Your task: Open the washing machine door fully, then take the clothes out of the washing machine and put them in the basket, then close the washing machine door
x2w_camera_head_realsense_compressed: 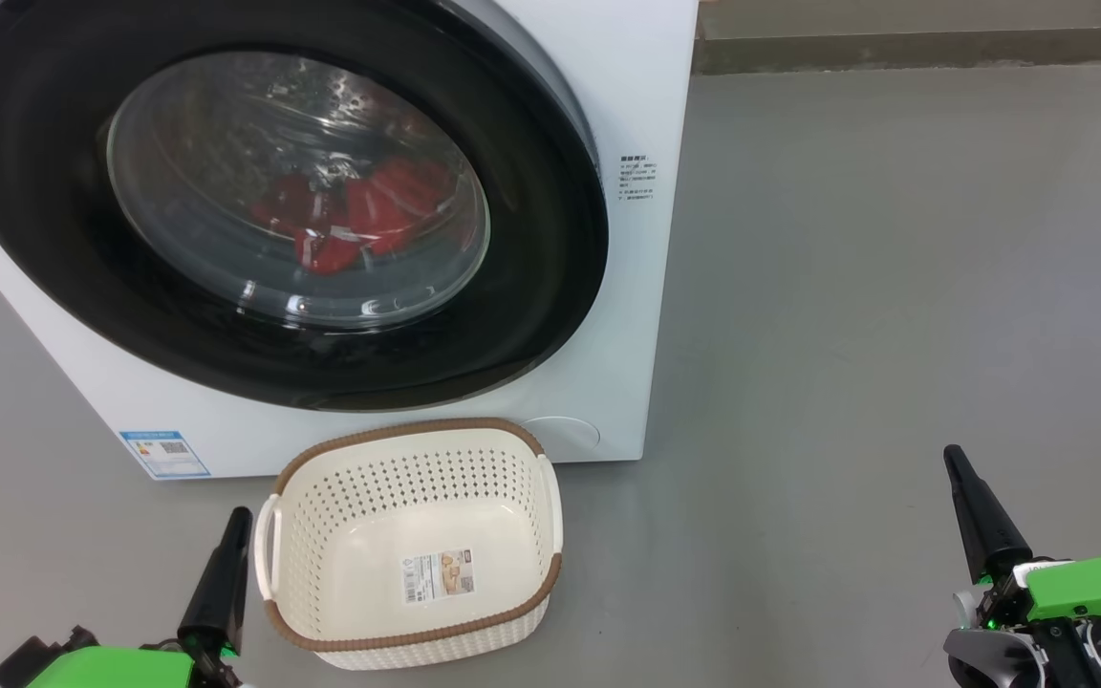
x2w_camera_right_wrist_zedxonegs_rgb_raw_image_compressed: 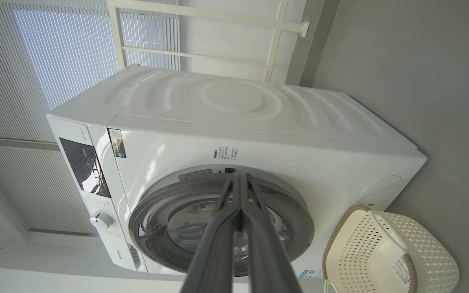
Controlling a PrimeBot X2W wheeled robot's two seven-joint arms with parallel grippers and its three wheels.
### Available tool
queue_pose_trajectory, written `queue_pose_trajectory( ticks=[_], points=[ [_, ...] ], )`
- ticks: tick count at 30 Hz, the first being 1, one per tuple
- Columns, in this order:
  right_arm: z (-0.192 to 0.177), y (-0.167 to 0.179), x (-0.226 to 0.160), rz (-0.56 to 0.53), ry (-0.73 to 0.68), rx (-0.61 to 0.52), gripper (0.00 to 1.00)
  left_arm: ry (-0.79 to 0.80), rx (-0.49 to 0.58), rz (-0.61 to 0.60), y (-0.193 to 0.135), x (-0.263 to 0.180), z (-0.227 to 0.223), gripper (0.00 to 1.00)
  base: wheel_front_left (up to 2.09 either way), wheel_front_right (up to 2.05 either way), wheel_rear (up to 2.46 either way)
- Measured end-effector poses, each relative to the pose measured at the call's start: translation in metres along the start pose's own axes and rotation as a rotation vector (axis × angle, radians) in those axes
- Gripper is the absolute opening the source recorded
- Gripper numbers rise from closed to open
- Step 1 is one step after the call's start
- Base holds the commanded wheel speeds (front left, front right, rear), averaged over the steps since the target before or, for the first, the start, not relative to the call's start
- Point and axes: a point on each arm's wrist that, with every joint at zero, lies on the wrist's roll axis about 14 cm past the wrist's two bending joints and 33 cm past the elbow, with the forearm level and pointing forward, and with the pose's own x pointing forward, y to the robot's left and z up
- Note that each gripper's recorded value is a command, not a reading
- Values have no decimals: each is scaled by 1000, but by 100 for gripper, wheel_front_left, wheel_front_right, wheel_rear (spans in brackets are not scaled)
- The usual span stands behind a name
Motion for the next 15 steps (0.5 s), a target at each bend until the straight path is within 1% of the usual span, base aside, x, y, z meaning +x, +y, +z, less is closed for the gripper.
queue_pose_trajectory(
  ticks=[4, 5, 11, 15],
  points=[
    [0, 0, 0, 0, 0, 0, 0, 0, 0, 0, 0, 0, 0, 0, 0, 0, 0],
    [0, 0, 0, 0, 0, 0, 100, 0, 0, 0, 0, 0, 0, 100, 0, 0, 0],
    [-8, -37, -15, -109, 6, 26, 100, 2, -23, 97, 33, -13, -6, 100, 0, 0, 0],
    [-8, -37, -15, -109, 2, 25, 100, -1, -23, 97, 33, -13, -6, 100, 0, 0, 0]
  ],
)
